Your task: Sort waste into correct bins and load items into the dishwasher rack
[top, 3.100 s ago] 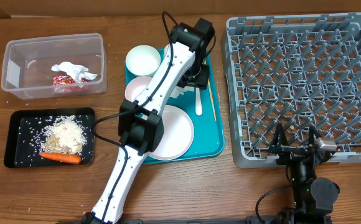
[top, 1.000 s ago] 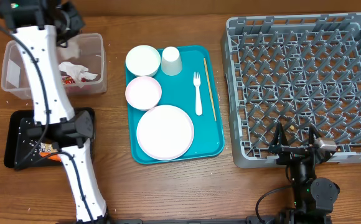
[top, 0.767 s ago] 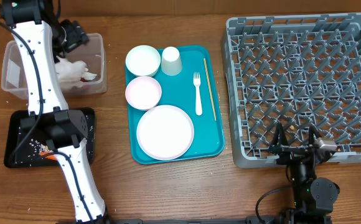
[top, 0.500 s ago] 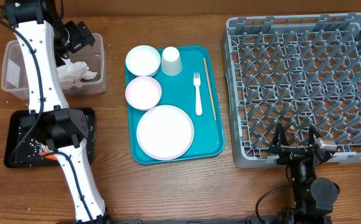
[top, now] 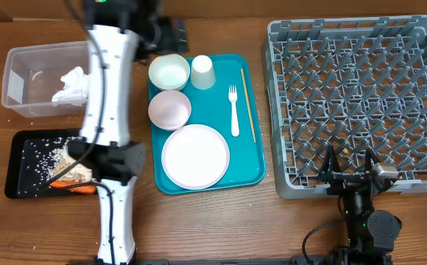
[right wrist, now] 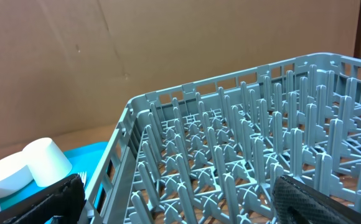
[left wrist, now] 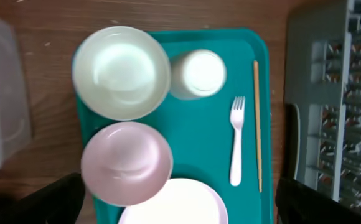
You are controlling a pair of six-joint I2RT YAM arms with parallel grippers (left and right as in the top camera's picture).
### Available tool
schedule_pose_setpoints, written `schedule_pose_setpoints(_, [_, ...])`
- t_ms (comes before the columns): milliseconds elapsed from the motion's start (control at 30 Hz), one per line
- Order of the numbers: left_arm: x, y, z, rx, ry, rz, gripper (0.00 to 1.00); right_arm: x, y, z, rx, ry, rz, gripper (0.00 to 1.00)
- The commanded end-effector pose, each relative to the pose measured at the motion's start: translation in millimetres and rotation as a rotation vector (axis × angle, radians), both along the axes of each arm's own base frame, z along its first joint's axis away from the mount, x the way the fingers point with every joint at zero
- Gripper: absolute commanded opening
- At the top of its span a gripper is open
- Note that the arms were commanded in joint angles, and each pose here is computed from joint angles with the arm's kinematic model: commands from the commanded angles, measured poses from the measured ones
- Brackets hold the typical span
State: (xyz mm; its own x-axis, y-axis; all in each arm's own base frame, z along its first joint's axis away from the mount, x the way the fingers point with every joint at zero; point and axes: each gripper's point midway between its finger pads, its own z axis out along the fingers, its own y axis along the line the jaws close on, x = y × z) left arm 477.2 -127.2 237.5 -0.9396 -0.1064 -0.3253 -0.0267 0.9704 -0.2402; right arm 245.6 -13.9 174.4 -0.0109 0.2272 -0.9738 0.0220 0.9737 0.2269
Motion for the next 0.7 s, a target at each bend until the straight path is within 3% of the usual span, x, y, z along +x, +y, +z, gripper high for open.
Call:
schedule_pose_setpoints(0, [2,3,-2,0.164,-0.043,-0.009,1.00,0,0,-2,0.003,-0.001,-0.001,1.00])
schedule_pose_setpoints(100, [6,22,1,0.281,-0.072,0.065,1.00,0,0,-2,0.003,-0.001,-0.001,1.00])
schedule_pose_setpoints(167, [10,38,1,0.290,-0.071,0.107,1.00,0,0,-2,0.003,-0.002,-0.001,1.00])
schedule_pose_setpoints(333, [15,91,-2,0.171,-0.021,0.322,1.00,0,0,-2,0.003,-0.002,-0.001,1.00])
schedule_pose_setpoints(500, [16,132,-2,0.000,0.021,0.412,1.00,0,0,5,0.000,-0.032,0.003,1.00])
schedule_pose_setpoints(667, [12,179,-3,0.030,0.025,0.508,1.00,-4,29,37,-0.031,-0.163,0.167,1.00])
